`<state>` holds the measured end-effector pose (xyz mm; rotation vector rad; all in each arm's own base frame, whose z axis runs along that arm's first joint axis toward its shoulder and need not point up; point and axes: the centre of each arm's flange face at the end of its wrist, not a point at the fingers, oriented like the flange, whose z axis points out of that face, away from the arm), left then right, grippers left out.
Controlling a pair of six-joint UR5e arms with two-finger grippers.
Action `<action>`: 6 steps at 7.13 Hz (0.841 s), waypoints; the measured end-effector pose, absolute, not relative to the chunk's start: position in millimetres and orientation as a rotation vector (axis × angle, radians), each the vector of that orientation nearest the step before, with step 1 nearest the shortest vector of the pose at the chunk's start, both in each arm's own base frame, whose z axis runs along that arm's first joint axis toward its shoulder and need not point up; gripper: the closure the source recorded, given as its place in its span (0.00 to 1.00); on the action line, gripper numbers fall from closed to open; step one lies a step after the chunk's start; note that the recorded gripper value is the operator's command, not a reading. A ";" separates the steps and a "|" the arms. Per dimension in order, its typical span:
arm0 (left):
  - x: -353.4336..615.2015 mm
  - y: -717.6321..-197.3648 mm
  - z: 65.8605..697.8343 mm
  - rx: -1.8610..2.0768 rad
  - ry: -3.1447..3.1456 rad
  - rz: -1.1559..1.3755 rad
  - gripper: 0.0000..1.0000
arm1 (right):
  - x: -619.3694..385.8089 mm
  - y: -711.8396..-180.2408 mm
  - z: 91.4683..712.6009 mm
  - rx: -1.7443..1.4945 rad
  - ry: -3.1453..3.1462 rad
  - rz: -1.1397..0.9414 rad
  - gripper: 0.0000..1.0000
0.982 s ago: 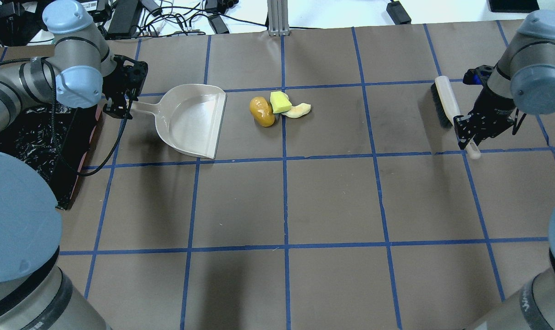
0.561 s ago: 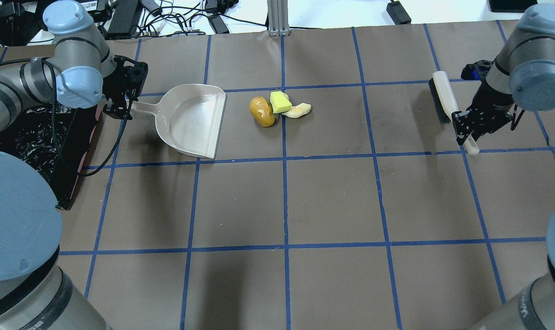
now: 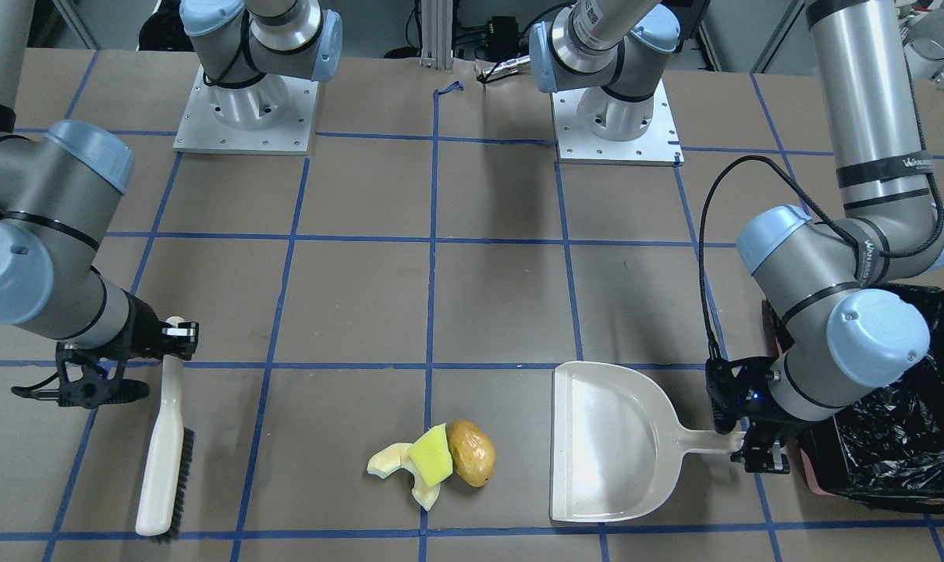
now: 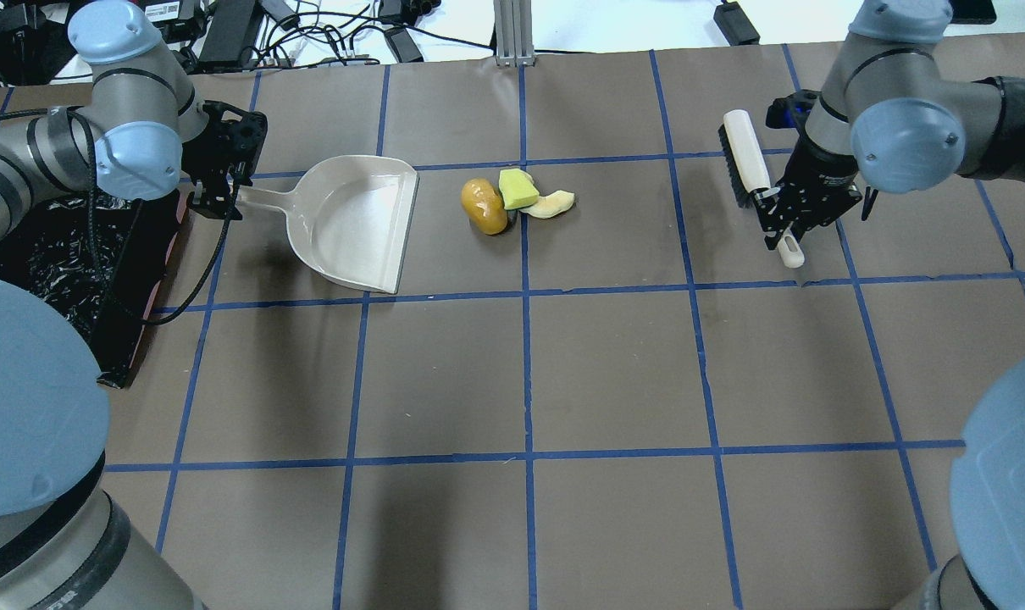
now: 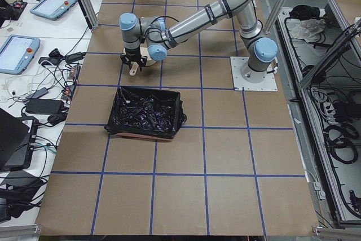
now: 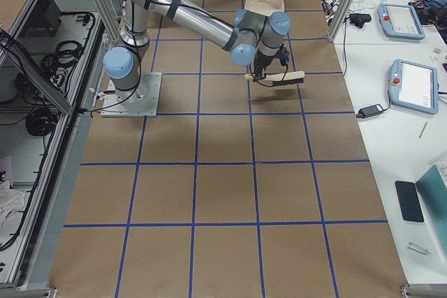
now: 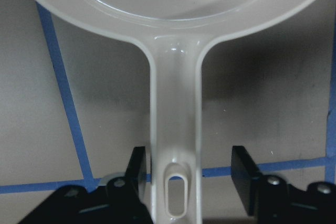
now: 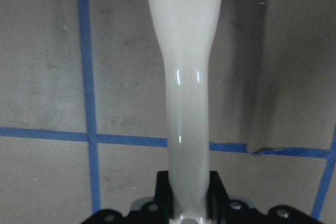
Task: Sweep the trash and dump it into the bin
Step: 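Carry the brush with the right gripper toward the potato and sponge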
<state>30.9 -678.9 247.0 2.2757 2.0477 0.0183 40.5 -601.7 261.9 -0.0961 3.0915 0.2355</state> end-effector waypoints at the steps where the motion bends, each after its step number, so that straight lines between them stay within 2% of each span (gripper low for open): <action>1: 31.1 -678.8 246.6 2.278 2.048 0.017 0.37 | 68.9 -600.6 262.2 -0.049 3.080 0.231 1.00; 2: 31.3 -678.6 246.4 2.279 2.047 0.017 0.37 | 94.7 -598.5 261.4 0.000 3.068 0.231 1.00; 6: 30.3 -677.2 245.3 2.287 2.043 0.022 0.51 | 173.7 -583.1 253.5 0.047 3.025 0.273 1.00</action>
